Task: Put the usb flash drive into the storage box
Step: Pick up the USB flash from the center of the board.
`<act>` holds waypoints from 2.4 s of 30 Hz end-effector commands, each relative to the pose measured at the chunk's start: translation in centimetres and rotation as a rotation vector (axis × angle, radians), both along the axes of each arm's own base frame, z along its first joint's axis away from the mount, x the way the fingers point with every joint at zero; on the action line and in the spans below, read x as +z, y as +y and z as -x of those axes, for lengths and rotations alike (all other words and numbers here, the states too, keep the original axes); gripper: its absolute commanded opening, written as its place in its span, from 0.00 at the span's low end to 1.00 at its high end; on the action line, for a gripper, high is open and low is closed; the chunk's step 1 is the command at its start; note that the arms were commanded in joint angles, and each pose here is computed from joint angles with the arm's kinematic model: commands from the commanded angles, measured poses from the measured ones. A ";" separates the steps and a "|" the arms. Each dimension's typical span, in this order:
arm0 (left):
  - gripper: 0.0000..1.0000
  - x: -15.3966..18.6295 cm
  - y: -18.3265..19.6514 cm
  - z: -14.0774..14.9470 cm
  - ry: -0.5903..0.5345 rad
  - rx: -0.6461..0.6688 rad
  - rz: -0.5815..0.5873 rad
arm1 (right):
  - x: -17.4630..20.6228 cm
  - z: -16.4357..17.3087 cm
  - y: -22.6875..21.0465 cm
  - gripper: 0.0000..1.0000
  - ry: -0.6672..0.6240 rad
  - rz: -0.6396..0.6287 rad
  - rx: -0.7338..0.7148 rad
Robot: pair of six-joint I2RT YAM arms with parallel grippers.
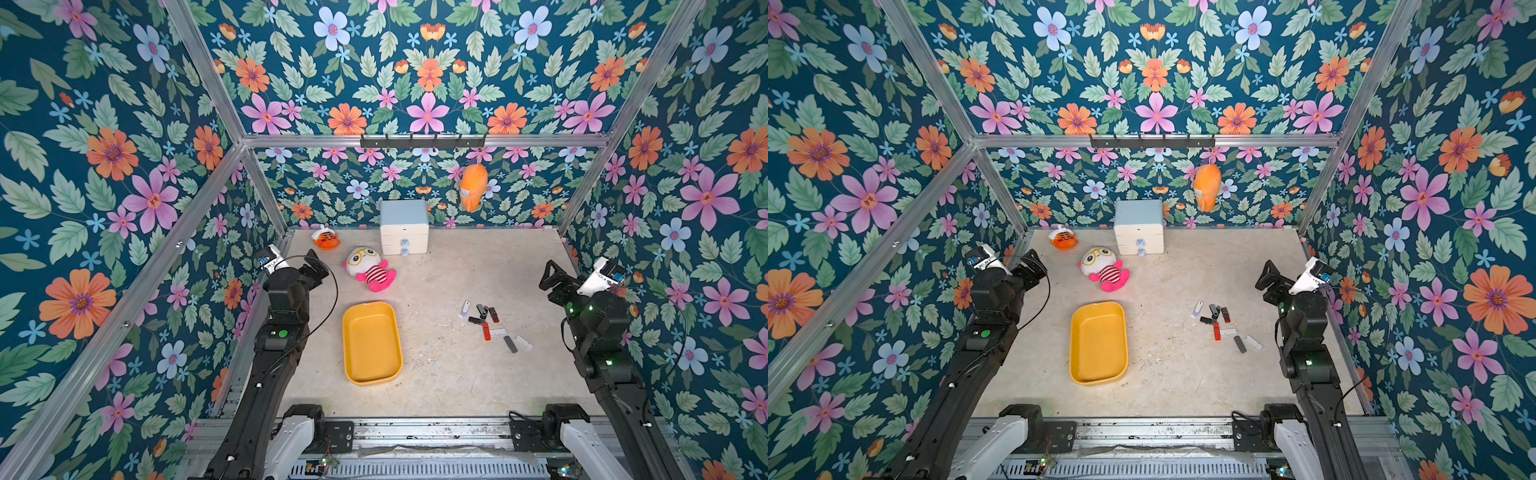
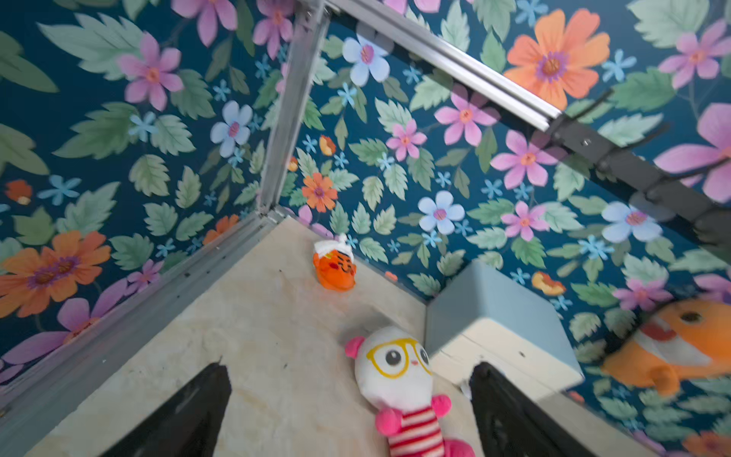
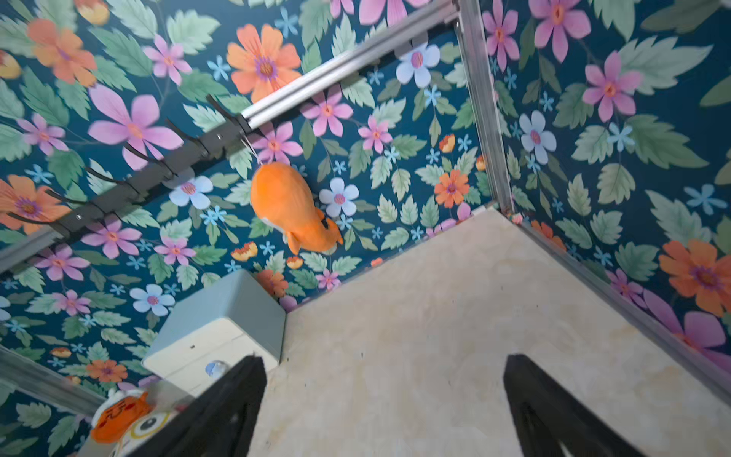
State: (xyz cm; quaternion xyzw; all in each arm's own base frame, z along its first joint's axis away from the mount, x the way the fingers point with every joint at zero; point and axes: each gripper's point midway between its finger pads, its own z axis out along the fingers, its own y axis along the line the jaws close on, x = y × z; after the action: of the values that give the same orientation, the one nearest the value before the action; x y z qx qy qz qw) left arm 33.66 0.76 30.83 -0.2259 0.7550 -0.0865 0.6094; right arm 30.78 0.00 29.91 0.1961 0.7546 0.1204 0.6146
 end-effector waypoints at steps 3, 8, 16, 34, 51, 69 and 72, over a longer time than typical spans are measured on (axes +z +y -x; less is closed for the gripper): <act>0.99 -6.7 -2.9 4.2 0.379 -0.206 -0.018 | -11.1 3.2 1.1 0.99 0.627 -0.025 0.051; 0.99 -9.4 -4.4 5.5 0.478 -0.314 -0.018 | -16.7 5.4 1.2 0.99 0.970 -0.024 0.044; 0.98 -12.9 -5.1 5.9 0.502 -0.350 -0.001 | -18.7 6.1 1.4 0.90 1.088 -0.005 0.073; 0.96 -13.6 -5.7 6.1 0.511 -0.364 -0.010 | -24.0 5.7 2.0 0.75 1.372 0.012 0.134; 0.96 -14.0 -5.8 6.2 0.524 -0.362 -0.012 | -25.9 5.4 2.5 0.73 1.405 -0.020 0.177; 0.96 -14.3 -5.9 6.2 0.534 -0.367 -0.008 | -28.3 6.4 3.1 0.74 1.454 -0.086 0.189; 0.96 -14.2 -6.0 6.2 0.531 -0.369 -0.008 | -28.2 6.8 3.7 0.72 1.449 -0.125 0.194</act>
State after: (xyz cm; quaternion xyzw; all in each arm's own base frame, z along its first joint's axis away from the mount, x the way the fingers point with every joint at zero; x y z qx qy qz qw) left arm 27.36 -5.17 16.45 -0.0993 0.9177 -0.1299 0.3620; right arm 24.82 2.78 1.75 0.1786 0.9821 0.0342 -0.0496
